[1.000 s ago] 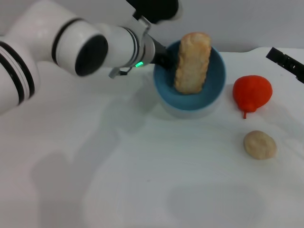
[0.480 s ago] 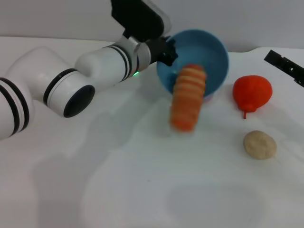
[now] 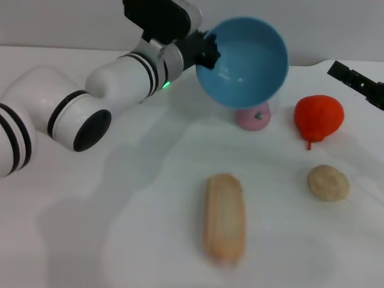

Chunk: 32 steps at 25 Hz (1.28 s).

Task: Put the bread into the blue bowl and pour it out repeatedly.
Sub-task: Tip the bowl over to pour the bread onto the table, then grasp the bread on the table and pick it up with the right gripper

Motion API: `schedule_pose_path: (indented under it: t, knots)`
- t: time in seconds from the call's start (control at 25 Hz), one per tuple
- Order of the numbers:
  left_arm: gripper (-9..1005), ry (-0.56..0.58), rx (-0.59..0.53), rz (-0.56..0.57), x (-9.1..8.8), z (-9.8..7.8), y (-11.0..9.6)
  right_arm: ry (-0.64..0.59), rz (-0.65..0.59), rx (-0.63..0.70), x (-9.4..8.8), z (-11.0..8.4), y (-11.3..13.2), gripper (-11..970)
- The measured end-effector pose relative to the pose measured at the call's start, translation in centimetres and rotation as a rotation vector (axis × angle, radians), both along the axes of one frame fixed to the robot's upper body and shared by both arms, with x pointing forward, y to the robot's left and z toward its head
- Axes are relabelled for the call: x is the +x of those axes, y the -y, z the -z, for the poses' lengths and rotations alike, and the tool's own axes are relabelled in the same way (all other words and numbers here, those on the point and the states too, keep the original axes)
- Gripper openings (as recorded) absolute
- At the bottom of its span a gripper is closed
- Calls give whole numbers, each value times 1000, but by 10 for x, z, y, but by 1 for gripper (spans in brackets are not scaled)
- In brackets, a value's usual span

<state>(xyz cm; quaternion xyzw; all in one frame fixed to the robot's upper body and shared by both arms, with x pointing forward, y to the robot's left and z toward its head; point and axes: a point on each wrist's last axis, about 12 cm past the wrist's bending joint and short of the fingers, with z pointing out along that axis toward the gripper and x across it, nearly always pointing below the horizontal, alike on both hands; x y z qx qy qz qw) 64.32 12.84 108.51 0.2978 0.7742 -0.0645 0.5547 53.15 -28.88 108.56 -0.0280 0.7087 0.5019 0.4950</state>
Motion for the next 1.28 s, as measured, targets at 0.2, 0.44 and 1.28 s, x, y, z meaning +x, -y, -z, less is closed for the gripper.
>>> schedule_pose_path:
  t: [0.2, 0.44, 1.28]
  knots:
    - [-1, 12, -103, -77, 5, -5, -10, -4, -33, -12, 1, 1, -7, 546]
    - [0, -32, -113, -113, 8, -3, -14, -8, -102, -68, 3, 2, -17, 546]
    - [-1, -708, 99, -107, 7, -34, -22, -445, -500, -748, 47, -16, -101, 545]
